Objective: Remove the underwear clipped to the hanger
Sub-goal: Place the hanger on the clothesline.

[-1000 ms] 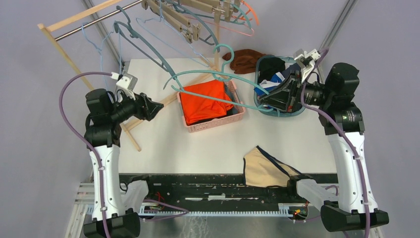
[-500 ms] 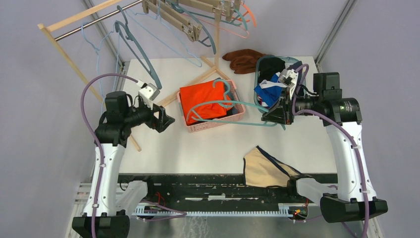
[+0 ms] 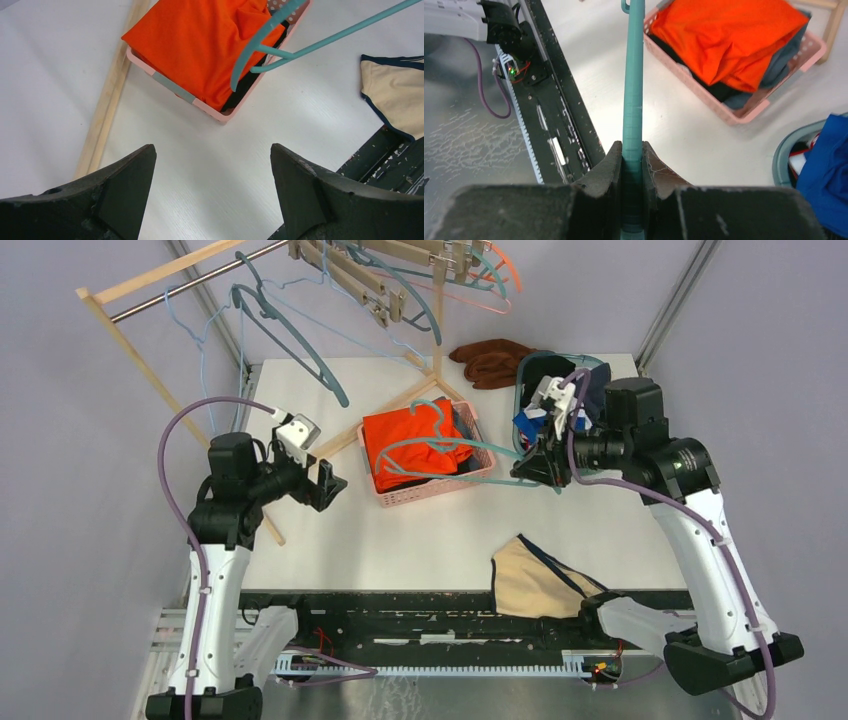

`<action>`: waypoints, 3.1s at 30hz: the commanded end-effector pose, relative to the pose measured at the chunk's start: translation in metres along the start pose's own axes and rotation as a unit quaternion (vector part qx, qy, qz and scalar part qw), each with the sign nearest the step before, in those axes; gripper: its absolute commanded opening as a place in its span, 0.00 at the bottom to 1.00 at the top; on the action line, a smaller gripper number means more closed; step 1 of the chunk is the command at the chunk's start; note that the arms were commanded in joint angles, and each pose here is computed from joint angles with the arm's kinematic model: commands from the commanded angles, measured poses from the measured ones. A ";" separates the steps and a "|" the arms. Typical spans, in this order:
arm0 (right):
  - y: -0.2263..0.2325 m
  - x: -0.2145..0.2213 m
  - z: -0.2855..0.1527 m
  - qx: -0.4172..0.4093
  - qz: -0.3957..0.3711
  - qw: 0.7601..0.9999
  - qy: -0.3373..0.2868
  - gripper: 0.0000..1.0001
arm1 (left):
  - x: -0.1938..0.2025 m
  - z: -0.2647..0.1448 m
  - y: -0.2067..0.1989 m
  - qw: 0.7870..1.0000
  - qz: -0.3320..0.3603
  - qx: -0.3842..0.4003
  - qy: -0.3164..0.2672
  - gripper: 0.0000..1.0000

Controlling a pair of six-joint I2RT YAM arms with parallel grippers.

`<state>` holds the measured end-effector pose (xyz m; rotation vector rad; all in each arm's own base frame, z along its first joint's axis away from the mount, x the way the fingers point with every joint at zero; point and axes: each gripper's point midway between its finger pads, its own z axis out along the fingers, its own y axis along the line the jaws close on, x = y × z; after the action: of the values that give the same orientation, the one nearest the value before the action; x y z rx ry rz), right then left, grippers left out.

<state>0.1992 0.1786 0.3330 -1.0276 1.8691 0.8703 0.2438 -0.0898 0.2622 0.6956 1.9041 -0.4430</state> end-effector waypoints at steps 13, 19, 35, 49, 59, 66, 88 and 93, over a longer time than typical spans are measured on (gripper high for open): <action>-0.029 -0.153 0.061 0.073 -0.066 0.989 -0.107 0.00 | -0.010 -0.019 0.009 0.997 0.055 -0.050 -0.011 0.91; -0.032 -0.204 0.079 0.075 -0.076 0.984 -0.139 0.00 | -0.007 -0.023 0.008 0.997 0.057 -0.058 -0.013 0.91; -0.035 -0.287 0.131 0.069 -0.091 0.964 -0.239 0.00 | -0.010 -0.036 0.004 0.993 0.079 -0.078 -0.032 0.93; -0.033 -0.312 0.176 0.089 -0.108 0.946 -0.292 0.00 | -0.005 -0.039 0.001 0.993 0.081 -0.080 -0.032 0.93; -0.040 -0.294 0.212 0.114 -0.090 0.954 -0.264 0.00 | -0.006 -0.039 -0.003 0.993 0.084 -0.072 -0.038 0.93; -0.036 -0.282 0.229 0.121 -0.082 0.959 -0.245 0.00 | -0.004 -0.039 -0.004 0.993 0.086 -0.070 -0.038 0.93; 0.018 -0.283 0.196 0.161 -0.085 0.955 -0.236 0.02 | 0.003 -0.039 -0.008 0.993 0.093 -0.065 -0.034 0.93; 0.017 -0.274 0.197 0.165 -0.084 0.958 -0.220 0.12 | 0.004 -0.040 -0.008 0.993 0.096 -0.065 -0.034 0.93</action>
<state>0.3517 0.4620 0.4578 -0.7394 1.5224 0.6114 0.2093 -0.0714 0.2711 0.7093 1.8070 -0.2428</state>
